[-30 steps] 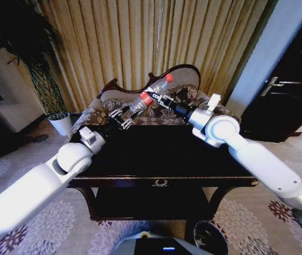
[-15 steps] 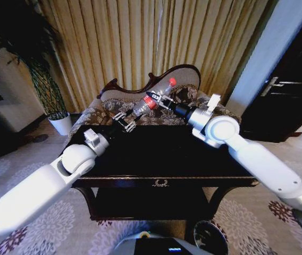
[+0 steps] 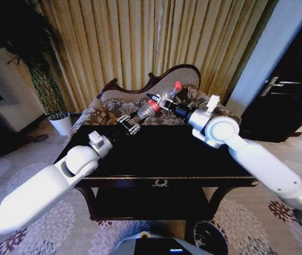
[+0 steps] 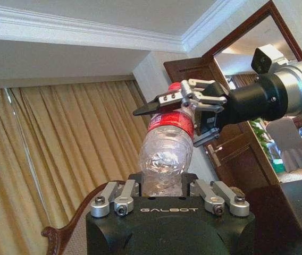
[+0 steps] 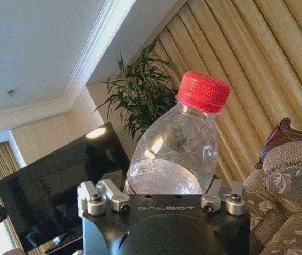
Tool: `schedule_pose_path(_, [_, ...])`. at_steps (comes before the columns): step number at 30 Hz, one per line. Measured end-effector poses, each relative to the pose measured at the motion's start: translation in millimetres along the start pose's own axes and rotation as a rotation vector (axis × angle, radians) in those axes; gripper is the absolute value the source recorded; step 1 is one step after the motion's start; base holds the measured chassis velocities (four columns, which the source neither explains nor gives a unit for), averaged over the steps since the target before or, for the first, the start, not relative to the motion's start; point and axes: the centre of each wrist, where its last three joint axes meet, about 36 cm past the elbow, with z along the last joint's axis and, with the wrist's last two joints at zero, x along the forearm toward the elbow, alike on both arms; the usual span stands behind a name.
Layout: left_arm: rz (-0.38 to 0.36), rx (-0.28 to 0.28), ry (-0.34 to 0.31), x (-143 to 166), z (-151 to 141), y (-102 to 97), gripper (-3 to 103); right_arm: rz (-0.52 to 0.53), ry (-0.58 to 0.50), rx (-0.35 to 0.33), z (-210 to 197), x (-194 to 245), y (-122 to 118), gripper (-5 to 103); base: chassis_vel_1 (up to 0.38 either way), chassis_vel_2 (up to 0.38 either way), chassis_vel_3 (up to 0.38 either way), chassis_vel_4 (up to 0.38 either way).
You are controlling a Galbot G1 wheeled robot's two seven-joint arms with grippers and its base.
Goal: Move to the front of the table and place the trash on the table into the trash bin.
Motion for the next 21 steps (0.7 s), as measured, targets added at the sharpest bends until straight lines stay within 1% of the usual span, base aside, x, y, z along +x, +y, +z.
schedule_pose_path(3, [0.004, 0.008, 0.005, 0.9, 1.8, -3.0, 36, -0.002, 0.003, -0.002, 1.2, -0.7, 0.1, 61, 0.000, 0.000, 0.000, 0.000])
schedule_pose_path(5, [0.003, 0.010, 0.007, 1.1, 2.2, -4.1, 36, -0.003, 0.004, -0.004, 1.8, -0.7, 0.0, 61, 0.000, 0.000, 0.000, 0.000])
schedule_pose_path(6, [0.002, 0.009, 0.008, 1.0, 2.3, -4.7, 36, -0.003, 0.005, -0.005, 2.5, -0.5, -0.2, 57, 0.000, 0.000, 0.000, 0.000])
schedule_pose_path(7, [0.002, 0.009, 0.008, 1.0, 2.3, -4.7, 36, -0.003, 0.005, -0.005, 2.5, -0.5, -0.2, 57, 0.000, 0.000, 0.000, 0.000])
schedule_pose_path(8, [0.002, 0.008, 0.014, 0.2, 1.5, -5.1, 36, -0.003, 0.006, -0.003, 2.9, -0.3, -0.2, 47, 0.000, 0.000, 0.000, 0.000])
schedule_pose_path(10, [0.002, 0.007, 0.017, -0.1, 1.1, -5.1, 35, -0.004, 0.006, -0.002, 3.0, -0.2, -0.2, 47, 0.000, 0.000, 0.000, 0.000])
schedule_pose_path(11, [0.005, 0.006, 0.019, -0.5, 0.7, -5.2, 40, -0.002, 0.007, 0.001, 3.1, 0.4, -0.6, 40, 0.000, 0.000, 0.000, 0.000])
schedule_pose_path(12, [0.004, 0.005, 0.019, -0.6, 0.7, -5.2, 45, 0.002, 0.008, 0.003, 3.0, 1.3, -1.3, 37, 0.000, 0.000, 0.000, 0.000])
schedule_pose_path(13, [0.004, 0.005, 0.019, -0.6, 0.7, -5.2, 45, 0.002, 0.008, 0.003, 3.0, 1.3, -1.3, 37, 0.000, 0.000, 0.000, 0.000])
schedule_pose_path(14, [-0.004, 0.006, 0.020, -0.7, 1.0, -5.5, 51, 0.006, 0.008, 0.005, 3.3, 2.6, -1.9, 34, 0.000, 0.000, 0.000, 0.000])
schedule_pose_path(15, [-0.009, 0.007, 0.020, -0.8, 1.1, -5.8, 56, 0.008, 0.009, 0.006, 3.4, 3.3, -2.0, 34, 0.000, 0.000, 0.000, 0.000])
schedule_pose_path(16, [-0.016, 0.008, 0.020, -0.9, 1.2, -6.0, 56, 0.008, 0.009, 0.008, 3.6, 4.2, -2.0, 30, 0.000, 0.000, 0.000, 0.000])
schedule_pose_path(17, [-0.016, 0.008, 0.020, -0.9, 1.2, -6.0, 56, 0.008, 0.009, 0.008, 3.6, 4.2, -2.0, 30, 0.000, 0.000, 0.000, 0.000])
schedule_pose_path(19, [-0.024, 0.009, 0.022, -0.8, 1.5, -6.3, 67, 0.010, 0.009, 0.009, 3.7, 5.3, -2.0, 27, 0.000, 0.000, 0.000, 0.000])
schedule_pose_path(20, [-0.027, 0.009, 0.022, -0.5, 1.5, -6.4, 78, 0.010, 0.009, 0.010, 3.7, 5.7, -1.9, 27, 0.000, 0.000, 0.000, 0.000])
schedule_pose_path(21, [-0.027, 0.009, 0.022, -0.5, 1.5, -6.4, 78, 0.010, 0.009, 0.010, 3.7, 5.7, -1.9, 27, 0.000, 0.000, 0.000, 0.000])
